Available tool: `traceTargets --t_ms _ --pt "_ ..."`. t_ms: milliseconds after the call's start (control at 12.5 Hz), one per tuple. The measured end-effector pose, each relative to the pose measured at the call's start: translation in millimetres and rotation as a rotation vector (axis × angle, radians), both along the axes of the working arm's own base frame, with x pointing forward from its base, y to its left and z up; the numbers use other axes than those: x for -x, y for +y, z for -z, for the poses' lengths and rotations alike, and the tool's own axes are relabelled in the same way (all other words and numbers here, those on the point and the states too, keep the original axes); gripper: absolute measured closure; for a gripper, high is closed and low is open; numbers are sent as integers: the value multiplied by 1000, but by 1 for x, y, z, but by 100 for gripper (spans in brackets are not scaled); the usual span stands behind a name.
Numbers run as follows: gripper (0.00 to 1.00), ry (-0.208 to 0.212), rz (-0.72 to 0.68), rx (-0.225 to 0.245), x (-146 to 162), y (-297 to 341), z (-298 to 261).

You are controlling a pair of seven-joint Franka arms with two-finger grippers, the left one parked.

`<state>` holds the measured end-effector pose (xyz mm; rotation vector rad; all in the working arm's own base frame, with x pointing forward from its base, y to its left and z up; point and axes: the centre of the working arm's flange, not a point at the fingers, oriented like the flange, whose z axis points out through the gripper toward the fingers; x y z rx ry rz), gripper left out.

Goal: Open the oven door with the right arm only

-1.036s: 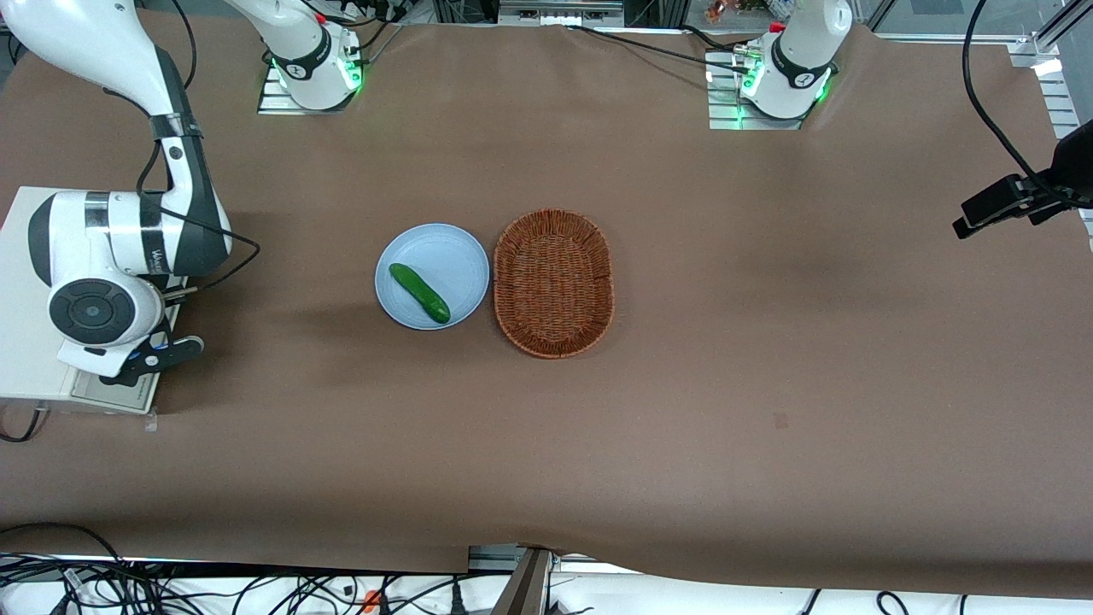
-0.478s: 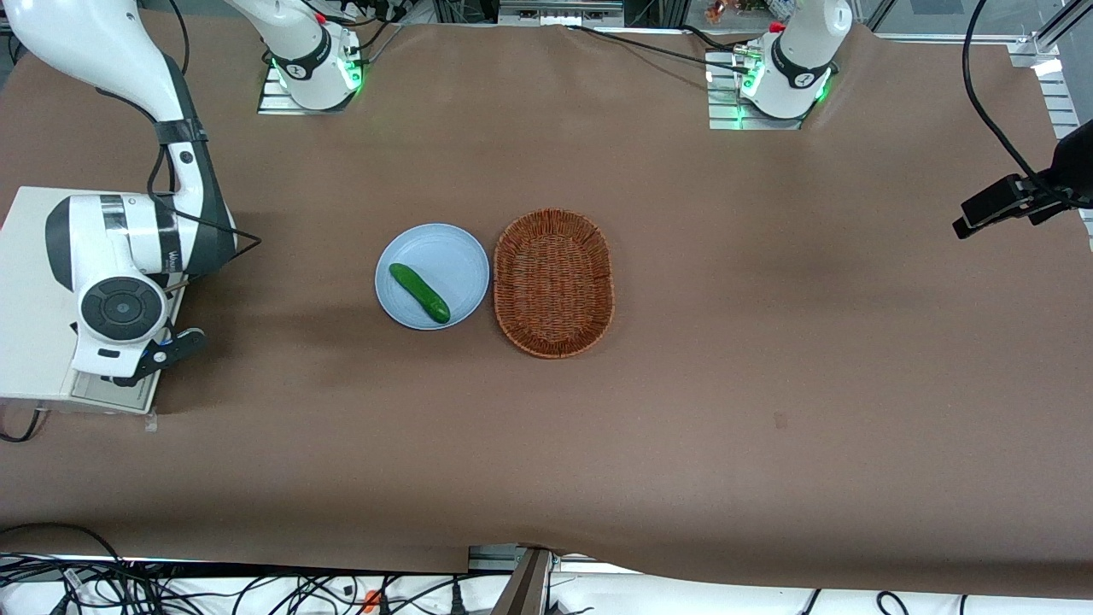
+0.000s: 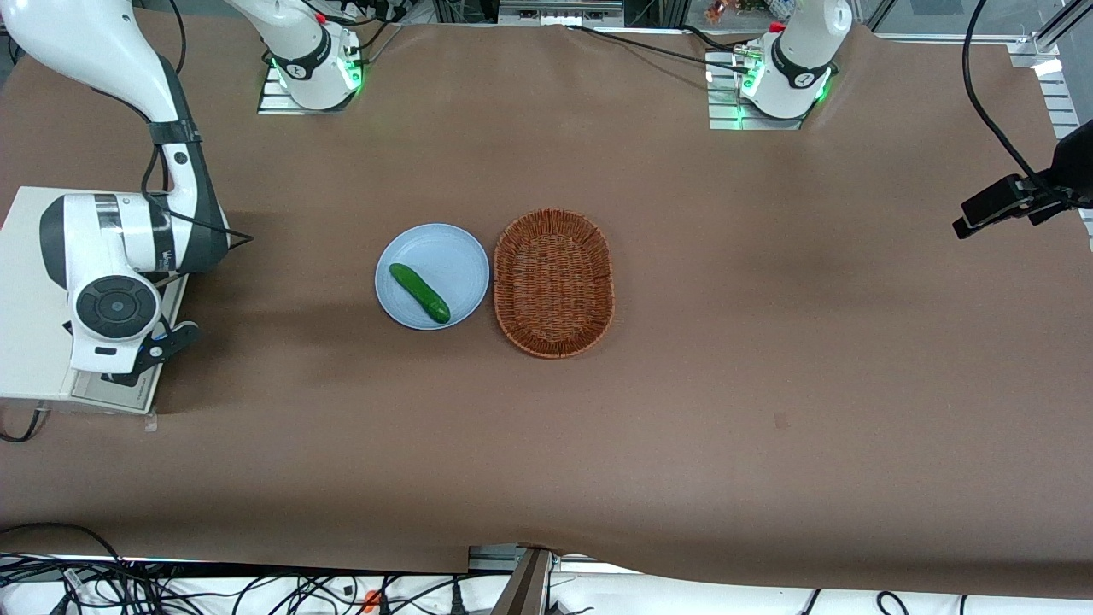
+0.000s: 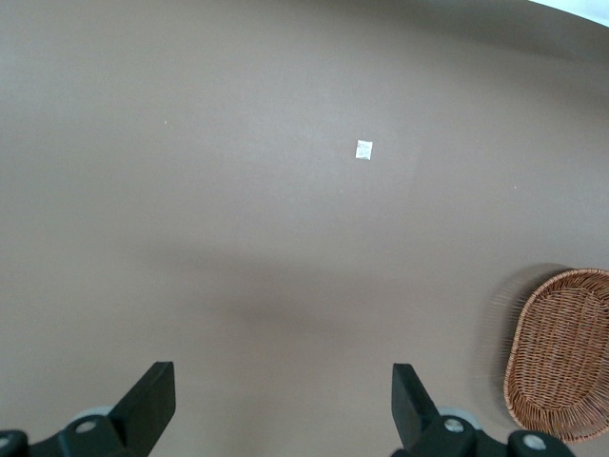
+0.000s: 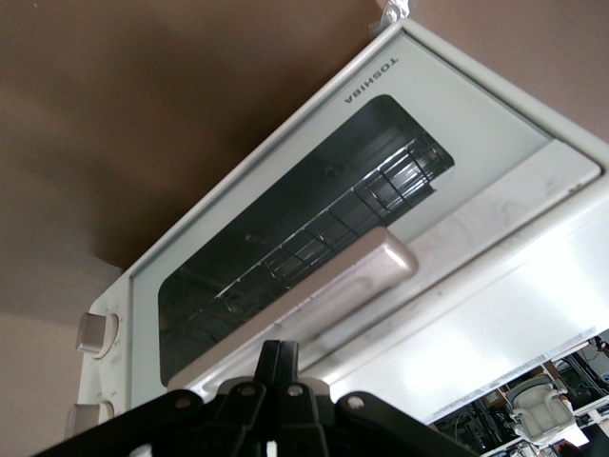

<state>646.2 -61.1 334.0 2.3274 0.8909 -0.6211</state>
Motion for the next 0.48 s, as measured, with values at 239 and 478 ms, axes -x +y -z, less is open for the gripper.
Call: traceTargets --t_ms 239,478 --pt "99 -3 -13 -5 0 -9 2" --pt "99 -8 -21 -10 2 -9 2"
